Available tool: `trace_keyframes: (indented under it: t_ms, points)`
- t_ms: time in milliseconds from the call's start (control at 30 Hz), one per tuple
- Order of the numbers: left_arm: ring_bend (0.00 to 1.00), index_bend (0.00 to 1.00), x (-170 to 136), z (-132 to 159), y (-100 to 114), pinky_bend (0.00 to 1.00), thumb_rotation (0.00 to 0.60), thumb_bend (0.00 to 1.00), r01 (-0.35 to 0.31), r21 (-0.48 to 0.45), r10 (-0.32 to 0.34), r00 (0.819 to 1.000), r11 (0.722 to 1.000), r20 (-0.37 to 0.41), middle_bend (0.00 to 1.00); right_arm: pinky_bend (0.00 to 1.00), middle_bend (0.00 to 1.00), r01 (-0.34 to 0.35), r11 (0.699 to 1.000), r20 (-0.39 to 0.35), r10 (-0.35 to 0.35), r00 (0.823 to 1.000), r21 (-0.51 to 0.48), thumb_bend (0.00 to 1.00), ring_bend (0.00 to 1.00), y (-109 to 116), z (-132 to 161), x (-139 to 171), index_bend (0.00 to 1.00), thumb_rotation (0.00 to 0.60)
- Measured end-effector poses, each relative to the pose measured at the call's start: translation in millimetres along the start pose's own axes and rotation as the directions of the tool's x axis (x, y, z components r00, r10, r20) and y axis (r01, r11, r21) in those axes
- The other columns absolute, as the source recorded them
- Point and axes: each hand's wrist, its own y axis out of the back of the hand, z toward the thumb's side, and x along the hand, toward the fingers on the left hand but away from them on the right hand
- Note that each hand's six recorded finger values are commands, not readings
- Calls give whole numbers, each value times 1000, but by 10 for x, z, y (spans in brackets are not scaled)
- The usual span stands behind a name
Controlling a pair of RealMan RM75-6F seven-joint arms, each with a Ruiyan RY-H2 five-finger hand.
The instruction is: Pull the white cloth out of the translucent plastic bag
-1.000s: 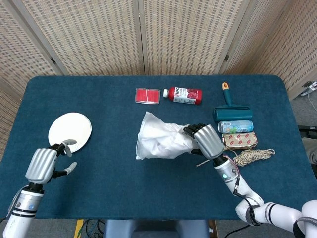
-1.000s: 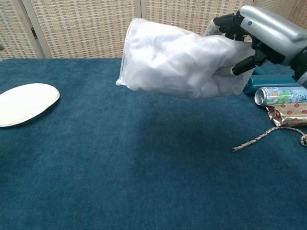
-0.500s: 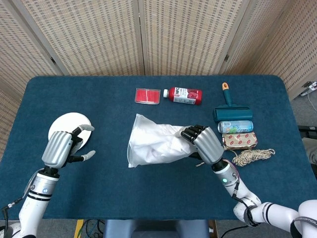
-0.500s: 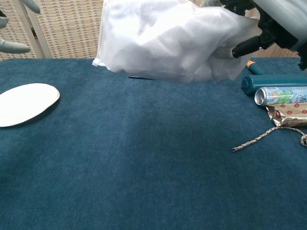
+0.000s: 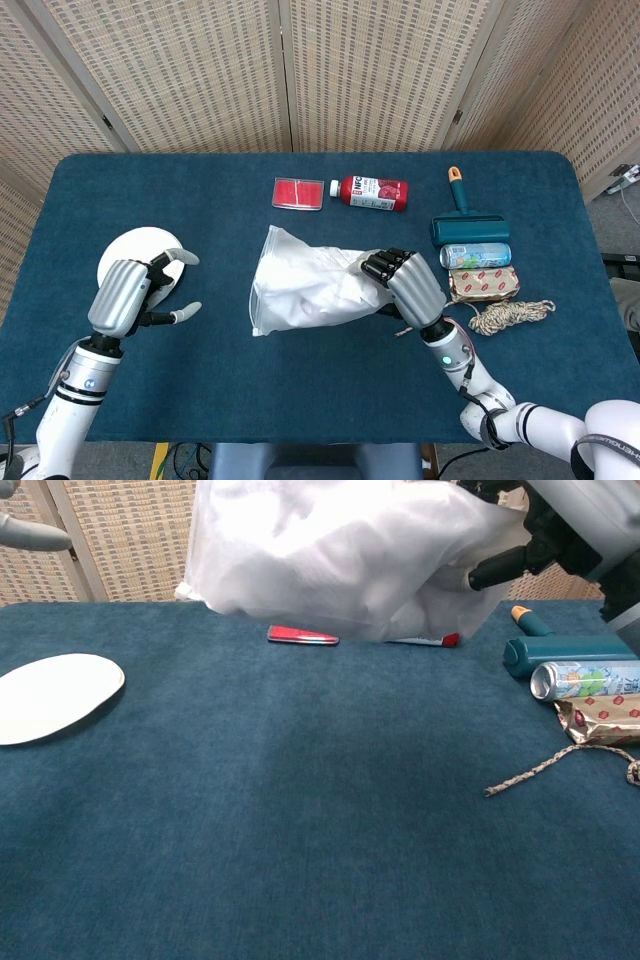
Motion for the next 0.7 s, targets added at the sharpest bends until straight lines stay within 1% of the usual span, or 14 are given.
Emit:
trace_keyframes:
  t_ms: [200, 367, 567, 700]
  points:
    - [895, 380, 65, 121, -40, 1000, 600, 73, 42, -18, -42, 999, 999, 23, 1000, 740, 687, 24, 1000, -9, -24, 1000, -16, 652, 633, -29, 26, -34, 602, 600]
    - [895, 367, 109, 191, -42, 1000, 600, 73, 47, -26, -46, 998, 999, 39, 1000, 740, 687, 32, 999, -22, -33, 999, -22, 655, 633, -65, 55, -55, 602, 600]
    - [895, 366, 102, 242, -33, 1000, 600, 73, 45, -58, -42, 998, 997, 47, 1000, 740, 687, 26, 999, -32, -27, 999, -27, 655, 633, -119, 86, -65, 602, 600]
    - [896, 368, 75, 273, -57, 1000, 600, 71, 65, -72, -61, 997, 995, 53, 1000, 740, 687, 28, 999, -38, -29, 999, -34, 655, 633, -153, 115, -75, 602, 600]
